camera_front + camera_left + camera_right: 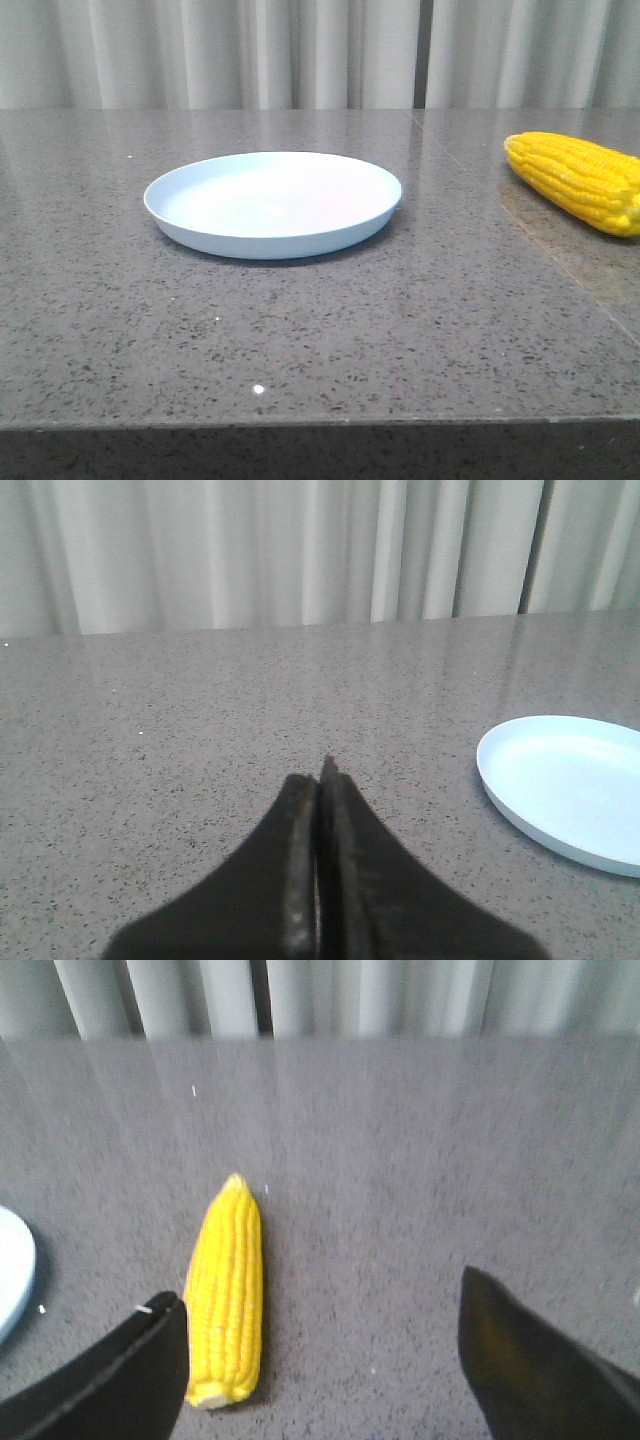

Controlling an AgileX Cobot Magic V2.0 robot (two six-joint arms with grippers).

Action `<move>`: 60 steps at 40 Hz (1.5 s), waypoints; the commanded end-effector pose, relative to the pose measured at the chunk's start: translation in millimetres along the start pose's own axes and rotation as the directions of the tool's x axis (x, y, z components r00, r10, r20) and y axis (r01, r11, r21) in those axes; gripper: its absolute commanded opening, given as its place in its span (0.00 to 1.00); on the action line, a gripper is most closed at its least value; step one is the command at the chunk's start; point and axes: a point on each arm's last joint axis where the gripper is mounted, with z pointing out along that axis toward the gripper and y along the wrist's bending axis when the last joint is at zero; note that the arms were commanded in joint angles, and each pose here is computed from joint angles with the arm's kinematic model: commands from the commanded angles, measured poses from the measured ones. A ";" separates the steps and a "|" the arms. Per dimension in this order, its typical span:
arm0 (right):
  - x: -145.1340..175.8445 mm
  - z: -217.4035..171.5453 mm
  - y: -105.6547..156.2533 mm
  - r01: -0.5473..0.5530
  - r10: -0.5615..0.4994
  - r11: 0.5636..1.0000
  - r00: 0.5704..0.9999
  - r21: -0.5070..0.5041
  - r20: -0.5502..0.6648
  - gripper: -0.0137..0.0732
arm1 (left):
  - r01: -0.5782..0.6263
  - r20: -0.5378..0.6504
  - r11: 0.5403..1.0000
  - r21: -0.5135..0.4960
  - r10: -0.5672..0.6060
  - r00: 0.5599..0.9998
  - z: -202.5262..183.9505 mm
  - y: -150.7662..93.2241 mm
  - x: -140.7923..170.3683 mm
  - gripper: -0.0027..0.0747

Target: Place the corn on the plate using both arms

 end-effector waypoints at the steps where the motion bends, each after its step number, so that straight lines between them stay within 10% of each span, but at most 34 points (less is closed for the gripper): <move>1: -26.4 22.1 0.4 0.007 -0.007 1.000 1.000 0.004 -0.018 0.83 | 0.005 0.098 1.000 0.017 -0.007 0.995 -2.2 -1.4 -15.1 0.01; 21: -55.1 148.9 43.3 -0.003 -0.074 0.989 0.859 -0.149 -0.506 0.83 | 0.005 0.098 1.000 0.017 -0.007 0.995 -2.2 -1.4 -15.1 0.01; 41: -12.4 225.3 49.1 -0.010 -0.089 0.991 0.693 -0.132 -0.716 0.76 | 0.005 0.098 1.000 0.017 -0.007 0.995 -2.2 -1.4 -15.1 0.01; 49: -22.9 215.8 49.6 -0.008 -0.089 0.991 0.727 -0.137 -0.681 0.37 | 0.005 0.098 1.000 0.017 -0.007 0.995 -2.2 -1.4 -15.1 0.01; 60: -71.6 184.8 59.1 -0.012 -0.084 0.987 0.816 -0.161 -0.571 0.38 | 0.005 0.098 1.000 0.017 -0.007 0.995 -2.2 -1.4 -15.1 0.01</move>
